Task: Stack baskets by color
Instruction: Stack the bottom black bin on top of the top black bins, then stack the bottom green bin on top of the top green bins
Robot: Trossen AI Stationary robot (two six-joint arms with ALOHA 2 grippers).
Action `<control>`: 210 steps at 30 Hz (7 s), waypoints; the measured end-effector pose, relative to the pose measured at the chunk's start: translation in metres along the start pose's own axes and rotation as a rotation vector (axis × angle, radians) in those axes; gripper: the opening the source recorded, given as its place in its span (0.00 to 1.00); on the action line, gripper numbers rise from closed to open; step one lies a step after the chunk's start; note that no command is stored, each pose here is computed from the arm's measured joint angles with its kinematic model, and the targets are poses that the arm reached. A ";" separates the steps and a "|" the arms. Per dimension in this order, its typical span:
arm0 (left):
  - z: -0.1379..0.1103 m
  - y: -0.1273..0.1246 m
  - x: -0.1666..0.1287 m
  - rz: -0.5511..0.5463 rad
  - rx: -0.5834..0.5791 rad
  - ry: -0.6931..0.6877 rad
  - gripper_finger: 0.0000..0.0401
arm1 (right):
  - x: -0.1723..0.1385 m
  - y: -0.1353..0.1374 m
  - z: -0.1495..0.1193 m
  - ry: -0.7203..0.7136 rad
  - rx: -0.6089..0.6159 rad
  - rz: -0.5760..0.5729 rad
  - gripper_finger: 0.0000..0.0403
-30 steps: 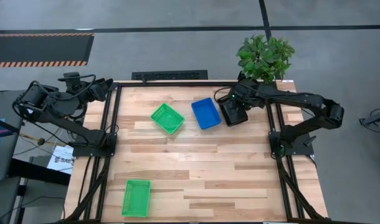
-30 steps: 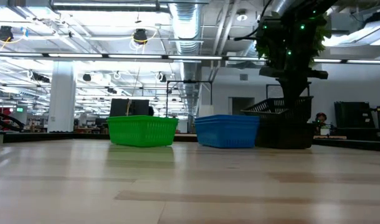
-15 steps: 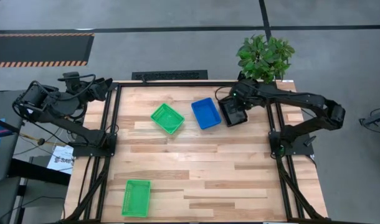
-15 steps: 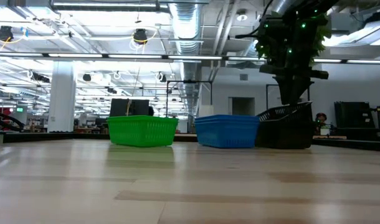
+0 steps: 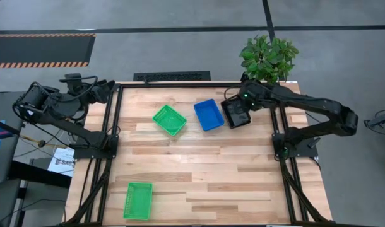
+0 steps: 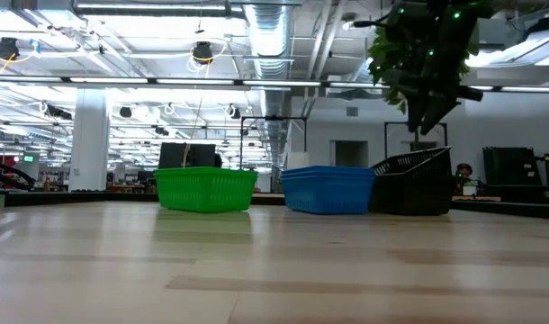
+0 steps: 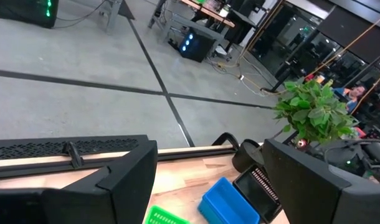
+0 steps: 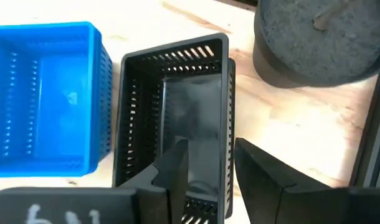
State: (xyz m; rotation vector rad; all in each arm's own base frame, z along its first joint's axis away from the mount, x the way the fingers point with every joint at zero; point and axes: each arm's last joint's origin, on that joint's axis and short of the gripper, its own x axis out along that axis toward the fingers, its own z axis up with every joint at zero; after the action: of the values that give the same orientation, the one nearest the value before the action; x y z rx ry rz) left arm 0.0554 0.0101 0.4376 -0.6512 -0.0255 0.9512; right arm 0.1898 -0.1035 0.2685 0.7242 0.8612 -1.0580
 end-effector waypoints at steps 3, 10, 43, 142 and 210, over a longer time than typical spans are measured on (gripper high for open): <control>0.000 0.000 0.000 -0.007 0.000 0.017 0.69 | -0.003 0.000 -0.005 0.009 -0.007 -0.015 0.35; -0.001 0.000 0.000 -0.010 0.000 0.025 0.69 | 0.010 0.006 -0.014 0.095 -0.075 -0.108 0.33; -0.001 0.000 0.000 -0.010 0.000 0.024 0.69 | 0.028 0.002 -0.004 0.189 -0.034 -0.016 0.04; -0.010 -0.006 0.000 -0.156 0.224 0.294 0.69 | -0.026 0.008 -0.047 0.059 -0.063 0.266 0.39; -0.340 -0.034 -0.077 0.471 0.349 1.204 0.69 | -0.033 0.137 -0.200 0.220 -0.373 0.724 0.38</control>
State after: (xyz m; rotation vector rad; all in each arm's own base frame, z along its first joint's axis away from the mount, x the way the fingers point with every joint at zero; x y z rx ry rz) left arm 0.1353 -0.2340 0.2000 -0.8283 1.3784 0.8426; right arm 0.2617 0.1240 0.2142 0.7543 0.8521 -0.1669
